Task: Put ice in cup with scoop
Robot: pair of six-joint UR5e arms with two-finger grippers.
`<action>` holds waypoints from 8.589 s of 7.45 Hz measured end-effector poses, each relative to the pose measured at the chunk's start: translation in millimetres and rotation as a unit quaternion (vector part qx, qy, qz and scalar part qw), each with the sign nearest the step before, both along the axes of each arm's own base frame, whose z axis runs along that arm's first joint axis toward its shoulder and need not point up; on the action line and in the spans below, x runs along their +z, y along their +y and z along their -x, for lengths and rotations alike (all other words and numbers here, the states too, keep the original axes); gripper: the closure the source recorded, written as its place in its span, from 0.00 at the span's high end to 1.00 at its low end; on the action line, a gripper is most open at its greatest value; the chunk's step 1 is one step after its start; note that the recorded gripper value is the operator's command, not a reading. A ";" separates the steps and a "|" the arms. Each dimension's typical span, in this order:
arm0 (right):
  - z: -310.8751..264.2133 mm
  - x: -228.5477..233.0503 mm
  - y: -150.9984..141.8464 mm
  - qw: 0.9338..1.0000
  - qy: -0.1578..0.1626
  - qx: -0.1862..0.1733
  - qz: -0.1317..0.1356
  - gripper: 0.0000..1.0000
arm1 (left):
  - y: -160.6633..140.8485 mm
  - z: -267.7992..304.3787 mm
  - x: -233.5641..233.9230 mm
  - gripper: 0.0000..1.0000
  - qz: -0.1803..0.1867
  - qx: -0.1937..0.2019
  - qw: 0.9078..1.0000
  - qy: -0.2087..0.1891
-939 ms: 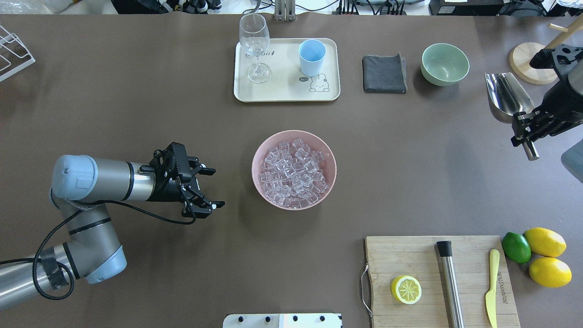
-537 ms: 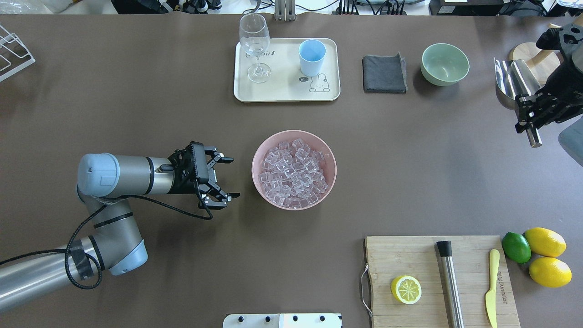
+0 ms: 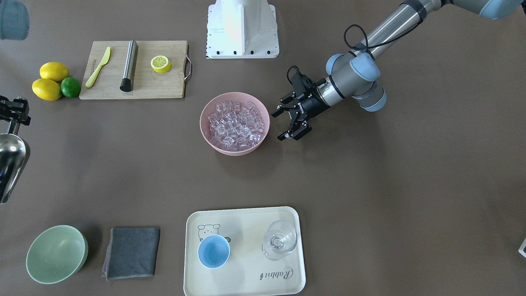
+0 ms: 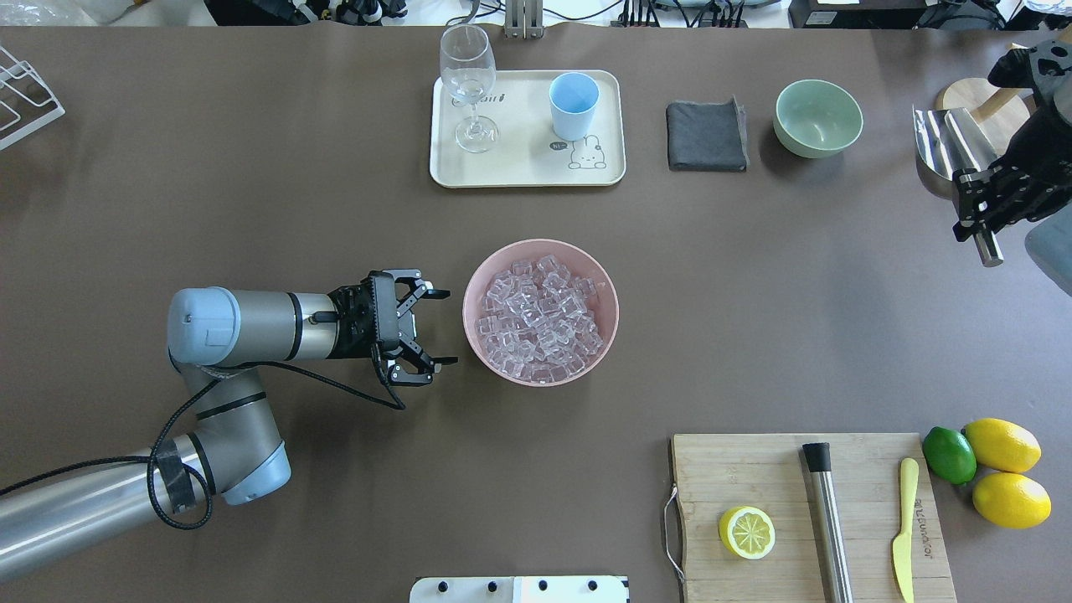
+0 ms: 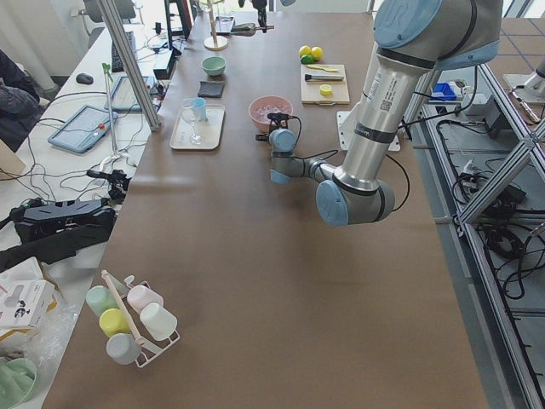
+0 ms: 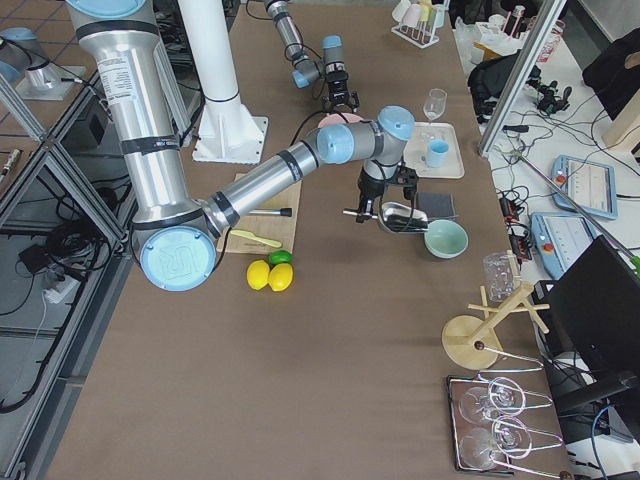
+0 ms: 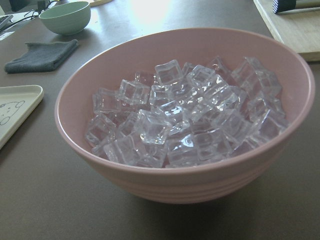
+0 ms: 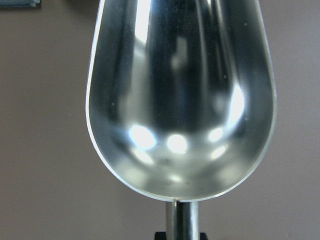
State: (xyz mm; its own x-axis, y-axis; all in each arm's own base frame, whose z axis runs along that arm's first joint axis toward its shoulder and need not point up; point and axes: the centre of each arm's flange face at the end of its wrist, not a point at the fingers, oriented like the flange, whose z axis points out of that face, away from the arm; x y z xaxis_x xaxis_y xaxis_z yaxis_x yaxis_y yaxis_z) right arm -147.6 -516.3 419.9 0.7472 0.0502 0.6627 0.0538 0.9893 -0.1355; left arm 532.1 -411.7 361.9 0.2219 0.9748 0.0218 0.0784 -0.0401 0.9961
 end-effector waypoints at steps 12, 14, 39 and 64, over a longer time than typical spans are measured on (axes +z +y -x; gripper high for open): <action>-22.1 -13.0 -12.2 0.997 -0.044 -0.031 -0.057 0.00 | -3.5 -38.0 -29.9 0.97 0.062 0.022 0.998 0.012; -21.4 -15.0 -13.1 0.997 -0.044 -0.031 -0.059 0.00 | 9.2 -45.6 -31.7 0.97 0.075 0.037 0.996 0.016; 276.4 -245.7 19.8 0.685 0.117 -0.662 -0.282 0.00 | 11.2 -43.2 -36.2 0.97 0.080 0.043 0.996 0.022; 398.2 -248.6 43.5 0.691 0.151 -0.635 -0.311 0.00 | 11.5 -42.0 -34.9 0.97 0.079 0.044 0.996 0.022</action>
